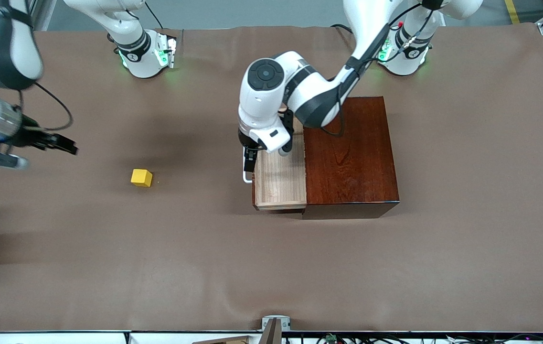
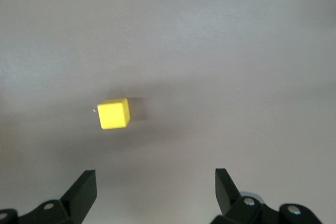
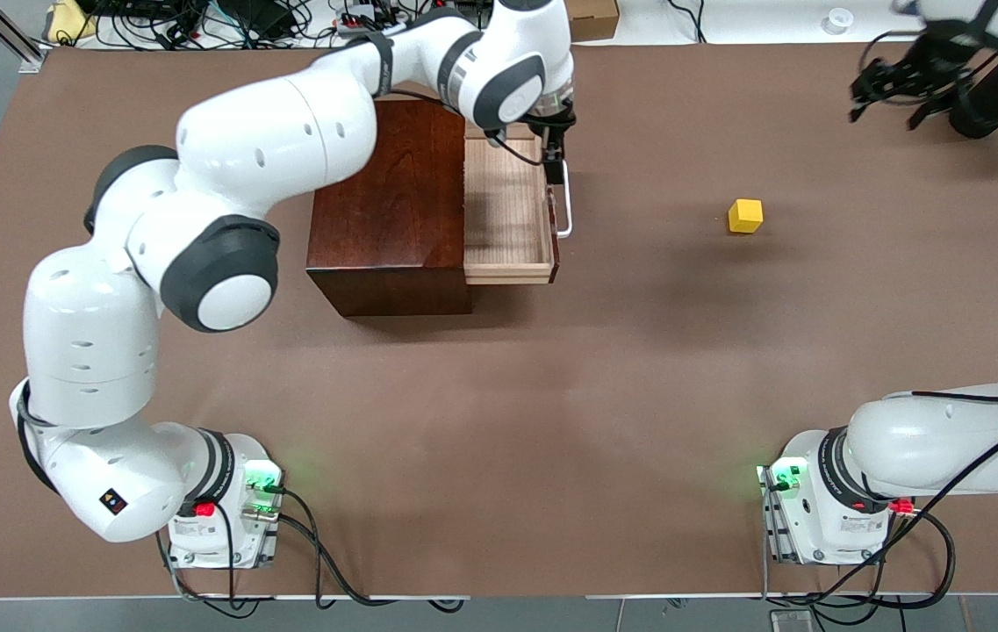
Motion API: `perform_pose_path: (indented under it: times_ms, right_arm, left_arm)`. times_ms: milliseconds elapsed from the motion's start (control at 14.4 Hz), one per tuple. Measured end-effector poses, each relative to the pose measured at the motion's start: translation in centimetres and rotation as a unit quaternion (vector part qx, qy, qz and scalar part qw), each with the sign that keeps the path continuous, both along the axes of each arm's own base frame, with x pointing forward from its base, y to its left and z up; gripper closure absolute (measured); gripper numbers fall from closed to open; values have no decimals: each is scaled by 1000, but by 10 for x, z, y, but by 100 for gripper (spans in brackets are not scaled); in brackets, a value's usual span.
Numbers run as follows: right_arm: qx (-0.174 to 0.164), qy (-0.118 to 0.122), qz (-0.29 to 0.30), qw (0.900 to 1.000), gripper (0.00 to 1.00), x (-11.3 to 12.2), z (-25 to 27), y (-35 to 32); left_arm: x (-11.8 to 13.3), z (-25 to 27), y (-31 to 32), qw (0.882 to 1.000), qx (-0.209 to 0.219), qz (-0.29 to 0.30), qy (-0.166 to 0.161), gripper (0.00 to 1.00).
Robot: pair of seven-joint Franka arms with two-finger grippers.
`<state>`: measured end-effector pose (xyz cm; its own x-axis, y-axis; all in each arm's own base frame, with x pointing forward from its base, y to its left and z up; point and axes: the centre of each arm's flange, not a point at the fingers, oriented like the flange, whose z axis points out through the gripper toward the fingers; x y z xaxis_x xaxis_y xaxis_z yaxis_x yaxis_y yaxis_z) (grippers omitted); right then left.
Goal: Open drawer, take yellow block, close drawer
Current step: 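Push the drawer front shut with the left gripper while the right gripper withdraws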
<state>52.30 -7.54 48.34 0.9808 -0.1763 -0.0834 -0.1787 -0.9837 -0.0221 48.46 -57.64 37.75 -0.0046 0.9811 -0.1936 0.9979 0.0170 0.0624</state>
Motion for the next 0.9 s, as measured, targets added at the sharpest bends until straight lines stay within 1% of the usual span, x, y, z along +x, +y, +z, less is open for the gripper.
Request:
perform_pose_path:
  times_ms: [139, 278, 347, 556, 764, 903]
  right_arm:
    - [0, -2, -5, 1000, 0, -1, 38, -15]
    - [-2, -11, -7, 1000, 0, 0, 71, -21]
    - [-2, -14, -6, 1000, 0, 0, 85, -19]
    - [-2, -11, 4, 1000, 0, -3, 114, -9]
    - [-2, -10, 18, 1000, 0, -5, 126, 7]
    - [-2, -10, 27, 1000, 0, -7, 131, 20]
  left_arm:
    - [-4, -9, -10, 999, -4, 38, -7, 0]
    - [-4, -20, -15, 999, -1, 44, -13, 0]
    - [-5, -28, -17, 999, 2, 41, -12, 0]
    - [-8, -40, -21, 1000, 7, 24, -11, 0]
    - [-9, -42, -21, 1000, 14, 4, -10, 0]
    - [-11, -46, -19, 1000, 26, -3, -2, 0]
